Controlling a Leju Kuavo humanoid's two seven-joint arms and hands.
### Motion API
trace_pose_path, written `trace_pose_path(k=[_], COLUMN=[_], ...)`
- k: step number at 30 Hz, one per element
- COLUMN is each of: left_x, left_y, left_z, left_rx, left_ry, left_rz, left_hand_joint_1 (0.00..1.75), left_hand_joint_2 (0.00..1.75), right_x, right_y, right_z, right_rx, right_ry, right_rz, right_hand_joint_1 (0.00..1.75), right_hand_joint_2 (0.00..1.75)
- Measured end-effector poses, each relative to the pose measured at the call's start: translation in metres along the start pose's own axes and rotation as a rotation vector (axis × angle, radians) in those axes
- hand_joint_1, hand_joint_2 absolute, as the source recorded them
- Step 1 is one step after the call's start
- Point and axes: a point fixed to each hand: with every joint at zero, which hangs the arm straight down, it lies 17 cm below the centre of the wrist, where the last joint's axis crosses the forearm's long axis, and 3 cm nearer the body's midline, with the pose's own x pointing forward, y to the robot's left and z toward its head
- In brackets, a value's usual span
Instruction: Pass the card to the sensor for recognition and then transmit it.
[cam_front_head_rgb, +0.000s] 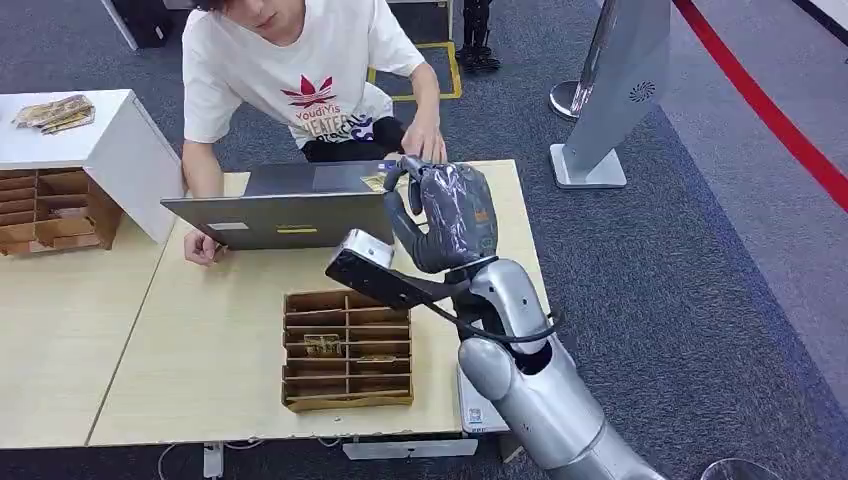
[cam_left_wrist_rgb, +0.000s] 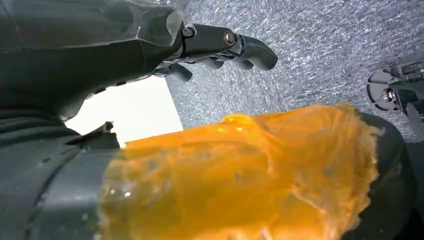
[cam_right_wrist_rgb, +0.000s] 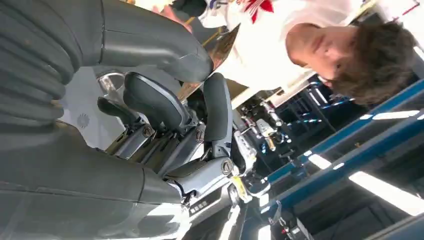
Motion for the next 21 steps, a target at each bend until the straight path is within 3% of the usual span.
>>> trace_pose_path(k=[15, 21], left_x=[0.023, 0.03], left_y=[0.004, 0.003], left_z=[0.004, 0.005], left_rx=[0.008, 0.008], left_ry=[-0.004, -0.014], left_rz=[-0.124, -0.143], left_hand_joint_1=[0.0, 0.0], left_hand_joint_2=[0.0, 0.0], right_x=[-0.044, -0.066], right_y=[0.029, 0.046], right_z=[-0.062, -0.062], right_rx=[0.12, 0.173], right_ry=[0.12, 0.162], right_rz=[0.232, 0.271], right_hand_joint_1=[1.75, 1.75], right_hand_joint_2=[1.75, 1.75])
